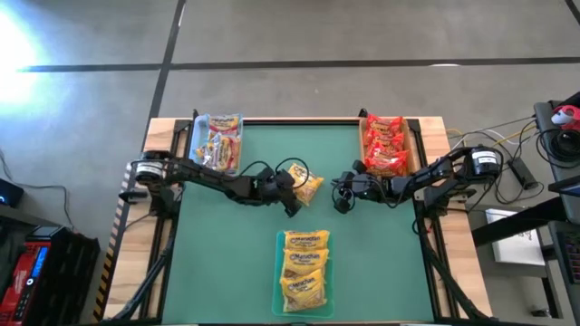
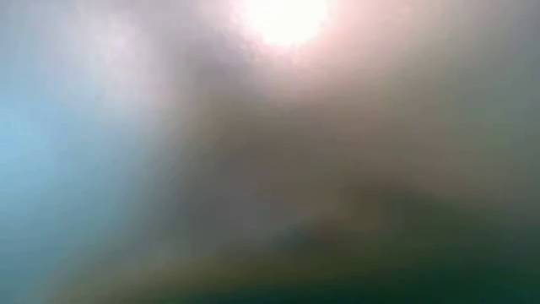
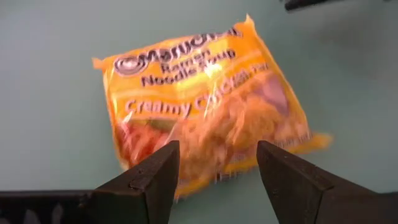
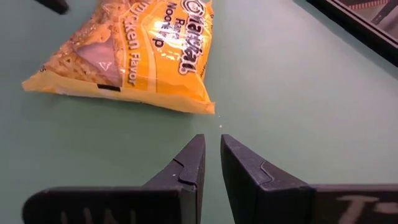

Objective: Sort Maruchan noodles
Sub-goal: Put the yellow noodle pack into the green bin

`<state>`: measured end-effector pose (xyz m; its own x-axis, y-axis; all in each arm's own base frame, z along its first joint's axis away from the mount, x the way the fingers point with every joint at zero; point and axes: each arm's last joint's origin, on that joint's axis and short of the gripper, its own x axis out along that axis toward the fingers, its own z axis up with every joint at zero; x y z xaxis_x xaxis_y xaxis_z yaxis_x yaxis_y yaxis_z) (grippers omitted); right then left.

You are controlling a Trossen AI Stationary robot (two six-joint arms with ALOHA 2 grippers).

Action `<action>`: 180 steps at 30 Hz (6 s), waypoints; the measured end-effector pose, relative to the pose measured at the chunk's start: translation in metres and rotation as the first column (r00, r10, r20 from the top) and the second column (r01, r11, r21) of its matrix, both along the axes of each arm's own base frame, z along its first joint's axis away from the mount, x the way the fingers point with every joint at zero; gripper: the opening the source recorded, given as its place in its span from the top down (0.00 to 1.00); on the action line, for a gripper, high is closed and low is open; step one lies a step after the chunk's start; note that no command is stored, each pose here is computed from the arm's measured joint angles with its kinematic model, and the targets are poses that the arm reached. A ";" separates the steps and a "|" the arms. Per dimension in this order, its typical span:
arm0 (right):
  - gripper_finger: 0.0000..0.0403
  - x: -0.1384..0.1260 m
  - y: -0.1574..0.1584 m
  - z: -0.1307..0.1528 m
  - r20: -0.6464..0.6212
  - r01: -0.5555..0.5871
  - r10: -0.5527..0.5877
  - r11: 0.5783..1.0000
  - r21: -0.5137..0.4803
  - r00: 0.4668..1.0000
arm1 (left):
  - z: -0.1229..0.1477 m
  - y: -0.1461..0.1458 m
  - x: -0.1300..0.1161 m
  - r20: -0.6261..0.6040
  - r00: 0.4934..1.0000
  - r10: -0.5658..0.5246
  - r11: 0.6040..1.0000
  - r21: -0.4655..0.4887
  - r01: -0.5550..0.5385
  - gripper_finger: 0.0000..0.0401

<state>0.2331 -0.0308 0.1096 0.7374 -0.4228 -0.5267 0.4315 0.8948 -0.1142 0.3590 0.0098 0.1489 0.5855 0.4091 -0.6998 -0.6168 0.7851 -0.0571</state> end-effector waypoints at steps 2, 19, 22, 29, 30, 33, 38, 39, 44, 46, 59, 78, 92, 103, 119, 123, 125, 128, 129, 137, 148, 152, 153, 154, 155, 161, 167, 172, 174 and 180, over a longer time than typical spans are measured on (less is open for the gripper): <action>0.89 0.000 0.000 0.000 -0.003 -0.001 0.001 1.000 0.000 1.000 | -0.006 0.001 0.004 0.014 1.000 0.006 1.000 0.001 -0.006 0.50; 0.89 0.000 0.000 0.000 -0.003 0.000 0.000 1.000 0.000 1.000 | -0.032 0.004 0.003 -0.100 0.995 -0.012 0.997 0.074 0.019 0.50; 0.89 0.000 0.000 0.000 -0.003 0.000 0.000 1.000 0.000 1.000 | -0.034 0.004 0.001 -0.121 0.993 -0.012 0.997 0.072 0.020 0.50; 0.89 0.000 0.000 0.000 -0.003 0.000 0.000 1.000 0.000 1.000 | -0.035 0.003 0.000 -0.131 0.991 -0.015 0.997 0.069 0.024 0.50; 0.89 0.000 0.000 0.000 -0.002 -0.001 0.001 1.000 0.000 1.000 | -0.036 0.003 0.000 -0.133 0.991 -0.017 0.998 0.066 0.026 0.50; 0.89 0.002 0.000 0.002 0.013 -0.022 0.022 0.999 -0.035 1.000 | -0.036 0.003 0.000 -0.135 0.990 -0.028 0.998 0.053 0.036 0.50; 0.89 0.003 0.000 0.004 0.030 -0.023 0.024 0.999 -0.039 0.999 | -0.037 0.003 -0.001 -0.143 0.989 -0.040 0.997 0.058 0.049 0.50; 0.89 0.003 0.000 0.004 0.034 -0.018 0.019 0.999 -0.032 0.999 | -0.037 0.003 -0.001 -0.143 0.989 -0.041 0.997 0.057 0.050 0.50; 0.89 0.003 0.000 0.004 0.086 0.034 -0.038 0.998 0.052 0.996 | -0.037 0.003 -0.001 -0.143 0.989 -0.046 0.997 0.053 0.054 0.50; 0.89 0.004 -0.002 0.007 0.109 0.069 -0.072 0.997 0.028 0.991 | -0.037 0.001 -0.001 -0.143 0.988 -0.051 0.997 0.050 0.058 0.50; 0.89 0.006 -0.007 0.015 0.246 0.235 -0.246 0.969 0.075 0.938 | -0.042 -0.011 -0.003 -0.161 0.983 -0.086 0.994 0.047 0.095 0.50; 0.89 0.042 -0.009 0.048 0.268 0.070 -0.077 0.997 0.035 0.960 | -0.051 -0.010 -0.007 -0.080 0.990 -0.114 0.990 0.072 0.120 0.50; 0.89 0.072 -0.019 0.090 -0.124 0.191 -0.175 0.972 0.134 0.977 | -0.051 -0.005 -0.007 -0.070 0.993 -0.100 0.992 0.073 0.105 0.50; 0.89 0.074 -0.024 0.102 -0.135 0.258 -0.235 0.949 0.180 0.962 | -0.057 -0.004 -0.014 0.003 0.997 -0.082 0.994 0.076 0.082 0.50; 0.70 0.065 -0.057 0.101 -0.141 0.235 -0.190 0.825 0.514 0.972 | -0.060 -0.003 -0.017 0.027 0.996 -0.090 0.992 0.089 0.087 0.50; 0.60 0.064 -0.066 0.102 -0.111 0.236 -0.211 0.779 0.580 0.971 | -0.059 -0.003 -0.016 0.032 0.996 -0.081 0.992 0.100 0.077 0.50; 0.56 0.066 -0.068 0.105 -0.074 0.206 -0.204 0.763 0.613 0.976 | -0.059 -0.003 -0.016 0.031 0.996 -0.080 0.992 0.104 0.076 0.50; 0.52 0.069 -0.069 0.108 -0.028 0.174 -0.203 0.749 0.639 0.979 | -0.059 -0.003 -0.016 0.029 0.996 -0.081 0.991 0.109 0.077 0.50; 0.51 0.069 -0.070 0.108 -0.021 0.176 -0.213 0.744 0.645 0.977 | -0.059 -0.003 -0.016 0.029 0.996 -0.081 0.991 0.109 0.077 0.50; 0.49 0.079 -0.074 0.086 -0.064 0.215 -0.238 0.689 0.692 0.969 | -0.066 -0.002 -0.015 0.029 0.997 -0.069 0.991 0.120 0.065 0.50; 0.49 0.092 -0.077 0.064 -0.095 0.202 -0.195 0.657 0.726 0.976 | -0.080 -0.001 -0.011 0.065 0.998 -0.023 0.992 0.127 0.015 0.50; 0.49 0.095 -0.077 0.056 -0.101 0.199 -0.185 0.647 0.736 0.977 | -0.080 -0.001 -0.011 0.065 0.997 -0.027 0.991 0.131 0.019 0.50; 0.49 0.096 -0.077 0.055 -0.096 0.191 -0.180 0.643 0.742 0.979 | -0.080 -0.001 -0.011 0.065 0.998 -0.027 0.991 0.131 0.019 0.50; 0.49 0.097 -0.077 0.053 -0.097 0.190 -0.177 0.641 0.744 0.979 | -0.080 -0.001 -0.011 0.065 0.997 -0.028 0.991 0.131 0.019 0.50; 0.49 0.098 -0.076 0.052 -0.096 0.186 -0.173 0.641 0.744 0.980 | -0.080 -0.001 -0.011 0.066 0.997 -0.027 0.991 0.131 0.018 0.50; 0.49 0.100 -0.074 0.048 -0.101 0.178 -0.155 0.649 0.740 0.983 | -0.080 -0.001 -0.011 0.068 0.997 -0.026 0.991 0.131 0.017 0.50; 0.57 0.100 -0.073 0.052 -0.088 0.148 -0.122 0.675 0.723 0.989 | -0.078 -0.002 -0.009 0.110 0.994 -0.006 0.991 0.131 -0.009 0.50; 0.63 0.100 -0.072 0.051 -0.084 0.126 -0.095 0.677 0.725 0.992 | -0.074 -0.004 -0.009 0.140 0.990 0.024 0.985 0.163 -0.047 0.50; 0.63 0.100 -0.072 0.051 -0.081 0.115 -0.082 0.687 0.718 0.993 | -0.071 -0.006 -0.009 0.146 0.989 0.029 0.984 0.172 -0.054 0.50; 0.64 0.099 -0.070 0.053 -0.080 0.085 -0.040 0.696 0.713 0.996 | -0.059 -0.012 -0.015 0.163 0.984 0.076 0.961 0.251 -0.116 0.50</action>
